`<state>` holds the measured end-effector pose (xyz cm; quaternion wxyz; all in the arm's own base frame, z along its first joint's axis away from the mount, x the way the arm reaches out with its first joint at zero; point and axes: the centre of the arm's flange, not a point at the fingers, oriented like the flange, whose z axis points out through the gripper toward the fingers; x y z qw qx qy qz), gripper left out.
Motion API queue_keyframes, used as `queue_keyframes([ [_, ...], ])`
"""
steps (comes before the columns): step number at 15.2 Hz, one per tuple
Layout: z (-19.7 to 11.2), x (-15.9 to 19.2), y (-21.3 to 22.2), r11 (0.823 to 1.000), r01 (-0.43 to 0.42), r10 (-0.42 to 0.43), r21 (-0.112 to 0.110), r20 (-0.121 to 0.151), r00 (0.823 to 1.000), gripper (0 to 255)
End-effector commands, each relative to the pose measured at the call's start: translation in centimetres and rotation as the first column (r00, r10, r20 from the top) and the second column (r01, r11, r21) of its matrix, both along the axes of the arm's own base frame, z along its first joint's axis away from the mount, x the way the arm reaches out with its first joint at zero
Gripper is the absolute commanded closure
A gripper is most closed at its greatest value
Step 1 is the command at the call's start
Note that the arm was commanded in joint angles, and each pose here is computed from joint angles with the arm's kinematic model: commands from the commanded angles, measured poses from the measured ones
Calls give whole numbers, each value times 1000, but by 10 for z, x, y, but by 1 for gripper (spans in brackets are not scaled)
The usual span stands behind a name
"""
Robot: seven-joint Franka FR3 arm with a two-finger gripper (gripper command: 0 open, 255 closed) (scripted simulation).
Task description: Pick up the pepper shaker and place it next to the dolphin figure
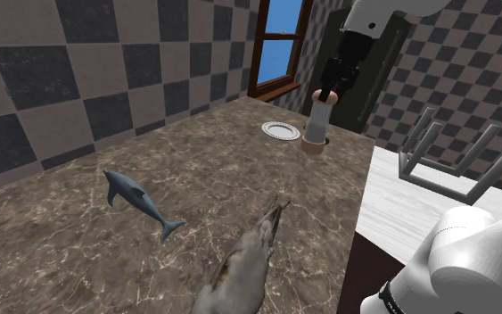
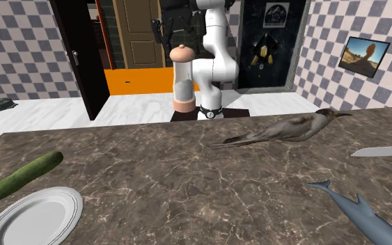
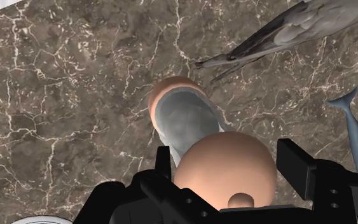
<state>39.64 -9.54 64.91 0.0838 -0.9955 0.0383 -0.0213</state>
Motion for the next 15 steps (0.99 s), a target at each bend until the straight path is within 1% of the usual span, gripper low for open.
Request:
queue_keyframes([
  [1,12,0,1,1000,0,0,0,0,1000,255],
  [15,84,0,1,1000,0,0,0,0,1000,255],
])
